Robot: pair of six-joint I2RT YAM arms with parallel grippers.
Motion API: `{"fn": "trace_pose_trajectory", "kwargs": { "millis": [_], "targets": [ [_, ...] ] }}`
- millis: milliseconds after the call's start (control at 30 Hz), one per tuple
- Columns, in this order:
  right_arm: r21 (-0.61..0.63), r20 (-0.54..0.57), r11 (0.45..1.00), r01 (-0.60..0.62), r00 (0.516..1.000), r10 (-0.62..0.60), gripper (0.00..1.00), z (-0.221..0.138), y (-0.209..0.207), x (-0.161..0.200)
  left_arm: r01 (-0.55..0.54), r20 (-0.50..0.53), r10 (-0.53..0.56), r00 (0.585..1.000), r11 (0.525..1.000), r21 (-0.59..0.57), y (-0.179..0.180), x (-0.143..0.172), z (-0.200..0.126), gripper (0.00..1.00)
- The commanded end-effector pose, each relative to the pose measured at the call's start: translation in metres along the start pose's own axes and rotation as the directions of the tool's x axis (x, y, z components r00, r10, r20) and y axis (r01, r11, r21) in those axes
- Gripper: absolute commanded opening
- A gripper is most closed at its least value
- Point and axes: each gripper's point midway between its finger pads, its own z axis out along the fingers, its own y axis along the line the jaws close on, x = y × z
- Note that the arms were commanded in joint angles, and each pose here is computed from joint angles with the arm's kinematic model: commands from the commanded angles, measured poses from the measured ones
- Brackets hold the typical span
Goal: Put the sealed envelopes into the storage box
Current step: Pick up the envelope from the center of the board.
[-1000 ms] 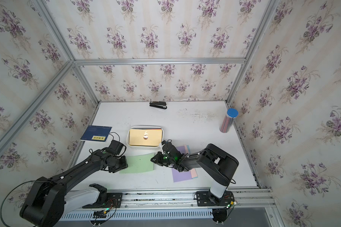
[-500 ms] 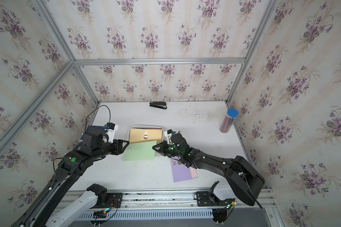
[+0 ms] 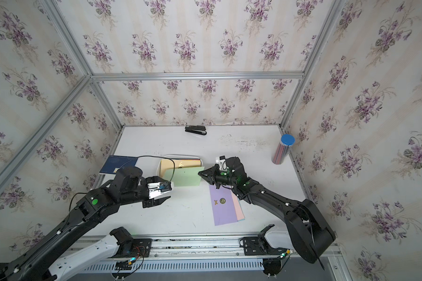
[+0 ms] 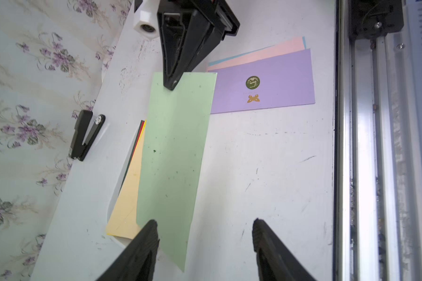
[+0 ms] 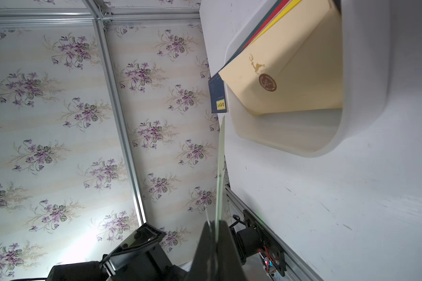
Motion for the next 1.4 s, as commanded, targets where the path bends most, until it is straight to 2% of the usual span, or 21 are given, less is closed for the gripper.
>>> {"fn": "trace_pose_trajectory", "kwargs": {
  "millis": [0, 100, 433, 600, 700, 900, 1067, 1133, 1200, 1300, 1367],
  "targets": [
    [-0.03, -0.031, 0.999, -0.025, 0.999, 0.024, 0.0, -0.003, 0.008, 0.007, -0.185, 0.019, 0.188, 0.982, 0.978, -0.101, 0.014, -0.015, 0.013, 0.64],
    [-0.037, -0.032, 0.999, -0.035, 0.999, 0.034, 0.0, -0.005, 0.009, 0.008, -0.259, -0.048, 0.255, 0.966, 0.962, -0.087, 0.006, -0.008, 0.034, 0.64],
    [-0.043, -0.047, 0.998, -0.051, 0.998, 0.048, 0.0, -0.007, 0.011, 0.012, -0.247, -0.116, 0.225, 0.968, 0.937, -0.246, 0.032, -0.007, 0.056, 0.56],
    [-0.054, -0.054, 0.996, -0.065, 0.997, 0.062, 0.0, -0.008, 0.012, 0.014, -0.217, -0.246, 0.156, 0.957, 0.944, -0.247, 0.042, 0.009, 0.062, 0.47],
    [-0.058, -0.054, 0.996, -0.064, 0.997, 0.061, 0.0, -0.009, 0.014, 0.014, -0.239, -0.318, 0.165, 0.934, 0.949, -0.208, 0.04, 0.016, 0.068, 0.43],
    [-0.063, -0.061, 0.996, -0.068, 0.996, 0.065, 0.0, -0.008, 0.015, 0.015, -0.225, -0.317, 0.151, 0.936, 0.951, -0.212, 0.039, 0.018, 0.077, 0.41],
    [-0.06, -0.067, 0.996, -0.07, 0.996, 0.066, 0.0, -0.009, 0.013, 0.016, -0.231, -0.347, 0.149, 0.926, 0.951, -0.207, 0.04, 0.021, 0.078, 0.24],
    [-0.058, -0.066, 0.996, -0.07, 0.996, 0.066, 0.0, -0.009, 0.012, 0.017, -0.225, -0.342, 0.144, 0.929, 0.951, -0.21, 0.041, 0.019, 0.075, 0.09],
    [-0.061, -0.069, 0.996, -0.063, 0.996, 0.059, 0.01, -0.009, 0.012, 0.017, -0.222, -0.336, 0.143, 0.931, 0.952, -0.21, 0.041, 0.018, 0.071, 0.0],
    [-0.043, -0.061, 0.999, 0.029, 0.998, -0.031, 0.31, -0.009, 0.018, 0.011, -0.18, -0.33, 0.107, 0.938, 0.963, -0.201, 0.042, 0.016, 0.06, 0.0],
    [0.031, -0.013, 0.991, 0.129, 0.992, -0.129, 0.41, -0.014, 0.014, -0.004, -0.143, -0.331, 0.08, 0.94, 0.975, -0.17, 0.043, 0.016, 0.054, 0.0]
  ]
}}
